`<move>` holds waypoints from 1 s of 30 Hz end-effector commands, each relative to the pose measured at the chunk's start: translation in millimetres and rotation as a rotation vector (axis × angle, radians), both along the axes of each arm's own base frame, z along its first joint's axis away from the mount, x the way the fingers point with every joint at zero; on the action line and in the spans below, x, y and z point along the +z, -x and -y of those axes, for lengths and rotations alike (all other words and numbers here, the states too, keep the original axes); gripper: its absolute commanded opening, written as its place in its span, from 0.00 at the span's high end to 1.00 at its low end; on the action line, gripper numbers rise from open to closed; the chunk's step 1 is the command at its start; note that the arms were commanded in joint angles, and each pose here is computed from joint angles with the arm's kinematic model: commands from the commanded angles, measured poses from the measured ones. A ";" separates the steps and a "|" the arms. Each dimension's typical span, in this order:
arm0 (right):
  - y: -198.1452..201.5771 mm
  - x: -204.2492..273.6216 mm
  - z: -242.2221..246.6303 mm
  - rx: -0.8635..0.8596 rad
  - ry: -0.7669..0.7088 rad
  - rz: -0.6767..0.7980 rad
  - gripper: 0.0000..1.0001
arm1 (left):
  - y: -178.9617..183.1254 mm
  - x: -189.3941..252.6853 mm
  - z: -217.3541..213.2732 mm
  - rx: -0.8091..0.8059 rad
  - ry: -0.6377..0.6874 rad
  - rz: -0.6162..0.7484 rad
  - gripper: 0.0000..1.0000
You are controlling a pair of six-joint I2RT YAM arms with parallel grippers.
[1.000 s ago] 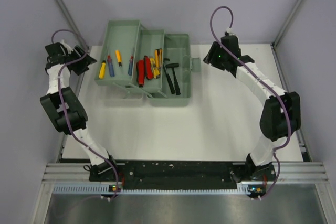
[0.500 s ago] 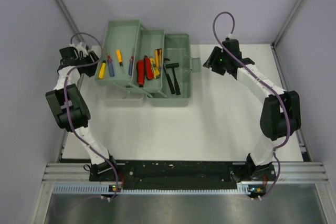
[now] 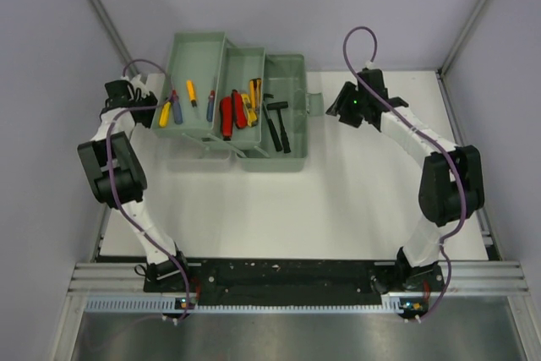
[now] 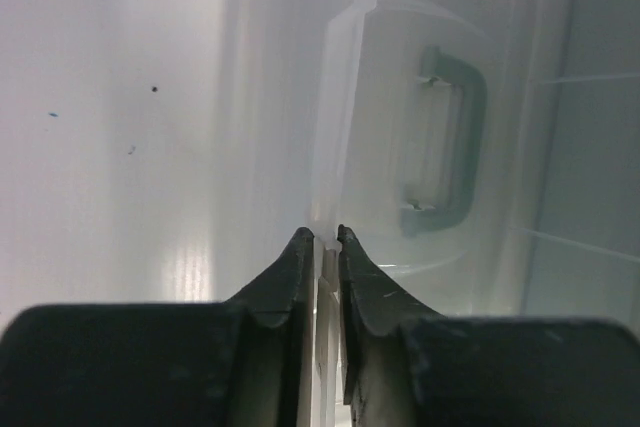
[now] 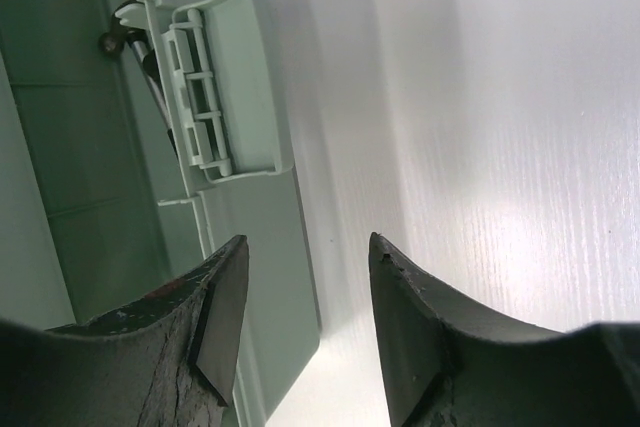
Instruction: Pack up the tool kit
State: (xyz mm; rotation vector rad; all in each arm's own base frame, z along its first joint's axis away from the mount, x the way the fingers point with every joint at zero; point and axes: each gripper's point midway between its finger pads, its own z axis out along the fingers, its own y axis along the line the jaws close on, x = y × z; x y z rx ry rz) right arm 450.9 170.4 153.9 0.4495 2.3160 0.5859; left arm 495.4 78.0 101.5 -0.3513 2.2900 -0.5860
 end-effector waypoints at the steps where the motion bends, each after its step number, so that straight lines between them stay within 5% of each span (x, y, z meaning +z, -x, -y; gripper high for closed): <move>1: 0.8 -6.0 -2.6 -0.008 -0.039 -0.020 0.51 | -6.1 14.6 -2.9 0.003 -0.037 0.045 0.95; 14: 17.9 -71.5 -20.0 0.001 -0.082 -0.208 0.61 | -17.4 107.7 7.7 0.017 -0.144 0.183 1.00; 30: 36.3 -46.6 -76.5 0.195 -0.168 -0.160 0.60 | -10.1 211.4 41.9 0.014 -0.304 0.339 1.00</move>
